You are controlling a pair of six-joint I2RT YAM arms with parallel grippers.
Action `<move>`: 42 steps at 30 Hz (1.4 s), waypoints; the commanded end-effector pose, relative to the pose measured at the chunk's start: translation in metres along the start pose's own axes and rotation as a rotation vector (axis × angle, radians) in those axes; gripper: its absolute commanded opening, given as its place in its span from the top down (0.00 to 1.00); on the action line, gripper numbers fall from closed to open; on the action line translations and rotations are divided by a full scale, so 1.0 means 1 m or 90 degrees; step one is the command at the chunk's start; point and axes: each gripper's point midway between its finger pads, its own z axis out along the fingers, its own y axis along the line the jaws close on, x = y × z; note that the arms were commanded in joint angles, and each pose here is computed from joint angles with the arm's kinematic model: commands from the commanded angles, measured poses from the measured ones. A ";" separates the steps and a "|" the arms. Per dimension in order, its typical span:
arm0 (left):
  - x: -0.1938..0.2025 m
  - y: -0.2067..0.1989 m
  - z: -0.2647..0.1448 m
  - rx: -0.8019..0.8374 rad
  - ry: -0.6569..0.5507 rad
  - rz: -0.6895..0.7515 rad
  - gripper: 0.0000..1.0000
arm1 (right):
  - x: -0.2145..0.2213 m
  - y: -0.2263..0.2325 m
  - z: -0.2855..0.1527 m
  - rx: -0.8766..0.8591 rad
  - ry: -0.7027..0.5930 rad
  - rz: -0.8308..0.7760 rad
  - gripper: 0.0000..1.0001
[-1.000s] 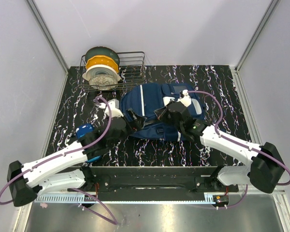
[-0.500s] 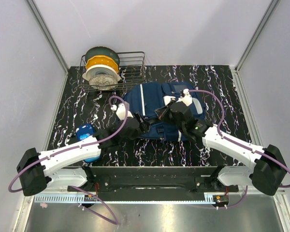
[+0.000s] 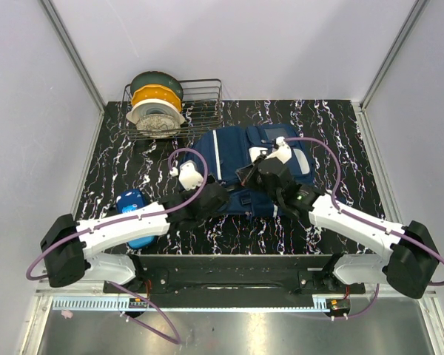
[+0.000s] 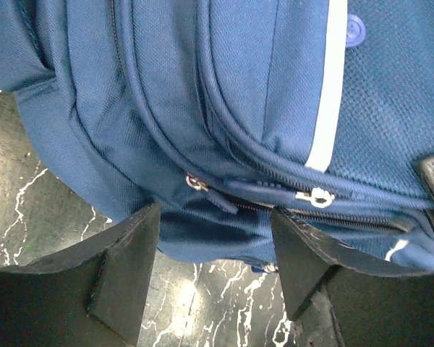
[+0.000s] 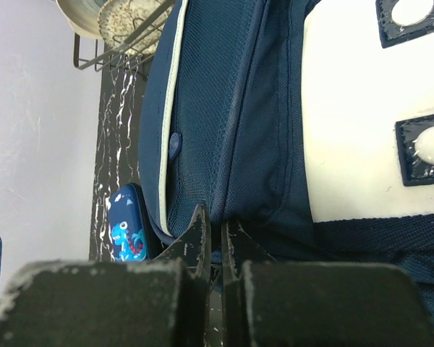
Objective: Pack the student bag
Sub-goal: Unzip the student bag at the center of the board.
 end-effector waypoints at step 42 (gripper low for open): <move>-0.068 0.045 -0.025 -0.001 -0.150 0.088 1.00 | -0.087 0.043 -0.077 -0.091 -0.175 -0.019 1.00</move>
